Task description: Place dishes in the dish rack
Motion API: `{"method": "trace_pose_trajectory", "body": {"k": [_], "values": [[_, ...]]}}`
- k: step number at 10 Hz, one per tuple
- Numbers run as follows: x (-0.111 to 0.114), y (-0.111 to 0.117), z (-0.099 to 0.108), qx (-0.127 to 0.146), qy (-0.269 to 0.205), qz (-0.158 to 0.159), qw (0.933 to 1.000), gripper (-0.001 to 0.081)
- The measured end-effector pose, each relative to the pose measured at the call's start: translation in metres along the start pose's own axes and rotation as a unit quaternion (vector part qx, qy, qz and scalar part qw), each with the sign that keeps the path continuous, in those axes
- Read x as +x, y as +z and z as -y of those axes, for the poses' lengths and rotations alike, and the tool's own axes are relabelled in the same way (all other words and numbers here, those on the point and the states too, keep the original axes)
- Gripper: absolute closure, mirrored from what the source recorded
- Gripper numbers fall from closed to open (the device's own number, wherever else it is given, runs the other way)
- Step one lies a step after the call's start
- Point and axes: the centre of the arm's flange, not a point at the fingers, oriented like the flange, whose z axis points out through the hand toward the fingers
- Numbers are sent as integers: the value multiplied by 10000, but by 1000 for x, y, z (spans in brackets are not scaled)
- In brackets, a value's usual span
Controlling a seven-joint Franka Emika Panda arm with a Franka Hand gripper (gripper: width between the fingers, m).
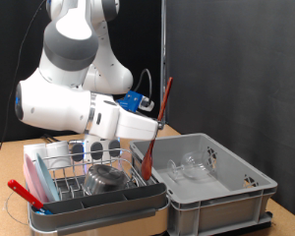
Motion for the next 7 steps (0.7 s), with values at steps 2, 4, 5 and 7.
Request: {"method": "trace_pose_trajectory", "body": {"k": [2,4,5,7], "values": [[-9,2,-9,46,2,54,10000,711],[-18,2,-18,-1,24,120,9999,711],[-23,2,-22,-18,45,155,9999,711],[-31,2,-30,-44,83,224,9997,711]]}}
